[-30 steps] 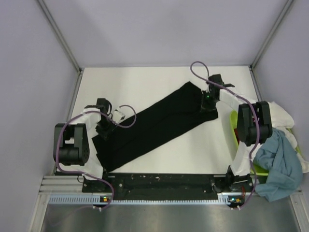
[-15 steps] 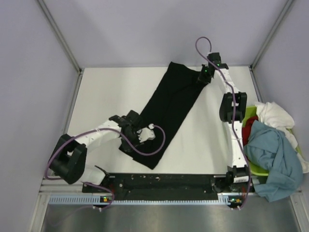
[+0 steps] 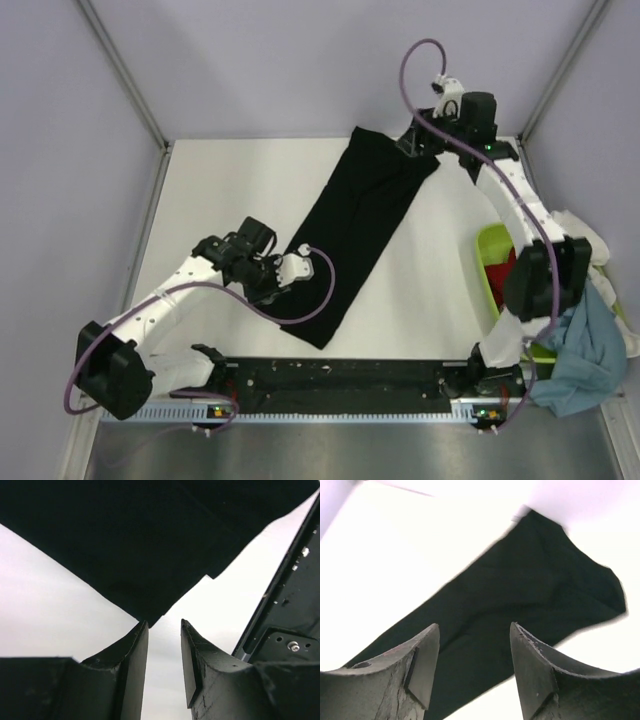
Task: Fold and stack the t-shirts
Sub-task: Rotate the tshirt 80 degrees
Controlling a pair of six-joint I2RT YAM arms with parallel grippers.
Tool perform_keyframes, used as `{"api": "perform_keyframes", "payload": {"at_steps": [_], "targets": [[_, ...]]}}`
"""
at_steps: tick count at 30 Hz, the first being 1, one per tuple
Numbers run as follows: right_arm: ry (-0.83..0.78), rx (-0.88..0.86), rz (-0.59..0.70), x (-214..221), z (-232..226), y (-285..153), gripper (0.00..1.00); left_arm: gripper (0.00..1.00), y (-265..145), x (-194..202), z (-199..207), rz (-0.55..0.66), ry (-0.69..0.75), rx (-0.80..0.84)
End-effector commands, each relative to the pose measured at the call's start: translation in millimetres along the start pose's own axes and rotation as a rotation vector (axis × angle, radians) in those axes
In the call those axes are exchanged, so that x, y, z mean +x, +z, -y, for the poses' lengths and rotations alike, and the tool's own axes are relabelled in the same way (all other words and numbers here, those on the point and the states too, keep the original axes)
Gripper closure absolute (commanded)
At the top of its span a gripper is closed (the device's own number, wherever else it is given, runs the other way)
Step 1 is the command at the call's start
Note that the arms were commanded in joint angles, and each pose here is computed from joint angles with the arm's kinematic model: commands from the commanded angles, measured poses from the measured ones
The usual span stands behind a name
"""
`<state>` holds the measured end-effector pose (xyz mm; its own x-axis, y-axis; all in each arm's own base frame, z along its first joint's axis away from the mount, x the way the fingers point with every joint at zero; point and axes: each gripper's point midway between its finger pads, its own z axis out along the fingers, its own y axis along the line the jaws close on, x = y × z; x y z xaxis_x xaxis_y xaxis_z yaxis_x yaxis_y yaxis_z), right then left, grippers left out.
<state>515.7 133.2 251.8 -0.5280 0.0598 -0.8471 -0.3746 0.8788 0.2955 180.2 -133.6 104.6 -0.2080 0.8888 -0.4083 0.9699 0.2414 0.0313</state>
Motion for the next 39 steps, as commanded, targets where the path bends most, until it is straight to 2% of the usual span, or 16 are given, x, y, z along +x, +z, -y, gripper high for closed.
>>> {"api": "perform_keyframes", "payload": {"at_steps": [1,4,6,9,12,14,20,28,30,32,33,34,36,39], "targets": [[-0.44,-0.427,0.188,28,-144,-53,0.41,0.62,2,-19,-20,0.148,-0.012,-0.064],[-0.648,-0.553,0.232,80,-204,-81,0.38,0.62,-3,-44,-19,0.315,-0.098,-0.016],[-0.771,-0.634,0.216,120,-237,-97,0.36,0.62,-6,-50,-19,0.369,-0.126,-0.013],[-0.98,-0.751,0.126,197,-275,-115,0.36,0.62,-13,-50,-23,0.423,-0.16,-0.034],[-1.225,-0.885,-0.023,286,-302,-134,0.36,0.61,-22,-48,-22,0.486,-0.22,-0.016],[-1.273,-0.94,-0.079,322,-310,-140,0.36,0.61,-25,-42,-26,0.495,-0.273,-0.025],[-1.305,-0.979,-0.111,365,-333,-139,0.35,0.59,-30,-29,-42,0.497,-0.349,-0.094],[-1.468,-0.983,-0.345,427,-314,-123,0.35,0.59,-31,-11,-47,0.443,-0.359,-0.148],[-1.476,-0.969,-0.376,431,-310,-120,0.46,0.59,-29,-5,-45,0.417,-0.352,-0.149],[-1.482,-0.949,-0.407,431,-304,-120,0.77,0.59,-27,-1,-40,0.399,-0.313,-0.13],[-1.489,-0.938,-0.424,430,-299,-123,0.89,0.59,-25,0,-34,0.391,-0.287,-0.103],[-1.499,-0.932,-0.443,429,-293,-127,0.97,0.6,-23,1,-28,0.39,-0.253,-0.076],[-1.522,-0.913,-0.465,423,-280,-137,1.0,0.6,-18,-1,-19,0.404,-0.186,-0.021],[-1.533,-0.916,-0.5,417,-259,-161,1.0,0.48,-11,-10,-7,0.449,-0.038,0.038]]}}
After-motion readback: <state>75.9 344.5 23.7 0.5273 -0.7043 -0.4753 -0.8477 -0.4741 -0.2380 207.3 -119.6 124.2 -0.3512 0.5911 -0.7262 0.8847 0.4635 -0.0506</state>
